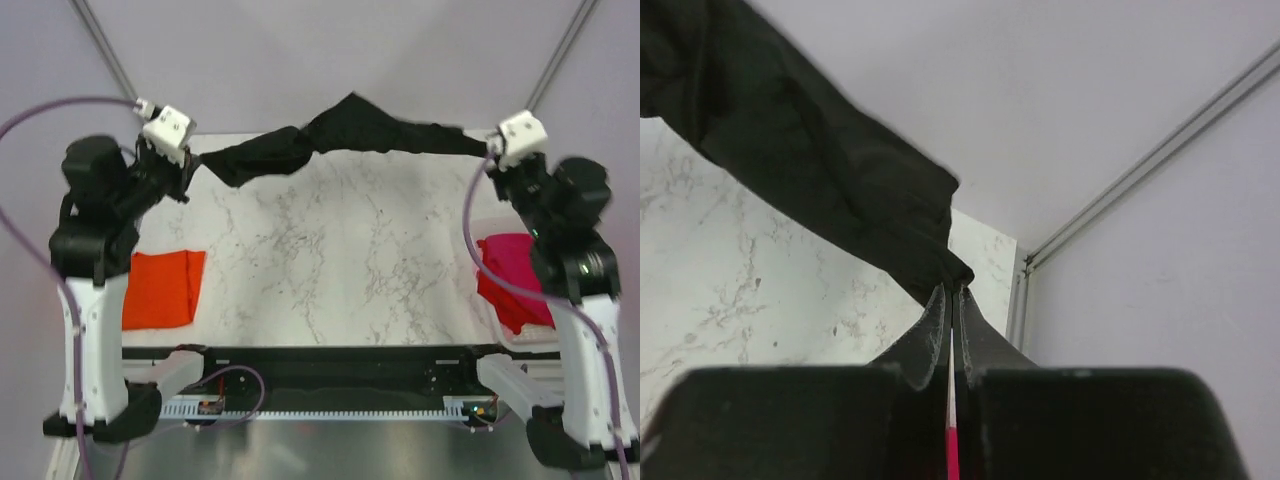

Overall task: Fold and stack the t-shirts
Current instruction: Flatten the tshirt out

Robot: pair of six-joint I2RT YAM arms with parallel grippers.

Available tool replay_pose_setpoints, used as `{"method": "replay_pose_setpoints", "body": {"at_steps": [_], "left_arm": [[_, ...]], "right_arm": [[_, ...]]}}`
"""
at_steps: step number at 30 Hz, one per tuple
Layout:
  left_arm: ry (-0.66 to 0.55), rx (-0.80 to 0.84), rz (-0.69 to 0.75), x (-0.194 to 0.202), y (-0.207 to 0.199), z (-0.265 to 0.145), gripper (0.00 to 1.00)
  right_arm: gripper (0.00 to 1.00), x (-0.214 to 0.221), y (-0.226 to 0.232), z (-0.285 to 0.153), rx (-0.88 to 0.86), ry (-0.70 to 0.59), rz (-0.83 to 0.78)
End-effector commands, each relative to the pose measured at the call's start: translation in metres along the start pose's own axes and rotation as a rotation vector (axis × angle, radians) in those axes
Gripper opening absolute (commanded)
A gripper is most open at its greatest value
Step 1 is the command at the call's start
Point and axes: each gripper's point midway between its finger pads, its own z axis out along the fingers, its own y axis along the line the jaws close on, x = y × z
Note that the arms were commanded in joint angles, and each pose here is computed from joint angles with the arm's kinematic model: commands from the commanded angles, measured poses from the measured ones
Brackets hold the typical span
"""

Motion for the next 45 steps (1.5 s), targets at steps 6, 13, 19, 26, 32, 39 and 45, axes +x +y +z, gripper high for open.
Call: {"method": "replay_pose_setpoints", "body": {"at_steps": [6, 13, 19, 26, 32, 39, 45], "left_arm": [[0.486, 0.23, -0.152, 0.209, -0.055, 0.087, 0.02], [0.262, 0.143, -0.136, 0.1, -0.005, 0.108, 0.02], [0.166, 0.055, -0.076, 0.061, 0.028, 0.069, 0.02], [0.257, 0.073, -0.107, 0.102, 0.035, 0.034, 0.02], [0.296, 0.108, -0.118, 0.137, 0.017, 0.034, 0.02], [0.131, 0.019, -0.055, 0.079, 0.035, 0.02, 0.02], [0.389, 0.104, -0.212, 0.171, 0.059, 0.122, 0.02]], "right_arm": [[0.0, 0.174, 0.086, 0.076, -0.195, 0.357, 0.019], [0.0, 0.091, 0.038, 0.13, -0.104, 0.22, 0.01], [0.0, 0.033, 0.005, 0.102, -0.049, 0.112, -0.003], [0.0, 0.104, 0.055, 0.076, -0.252, 0.344, 0.019], [0.0, 0.113, 0.06, 0.062, -0.242, 0.316, 0.004], [0.0, 0.061, 0.032, 0.042, -0.167, 0.181, -0.051], [0.0, 0.133, 0.062, 0.13, -0.259, 0.358, -0.023]]}}
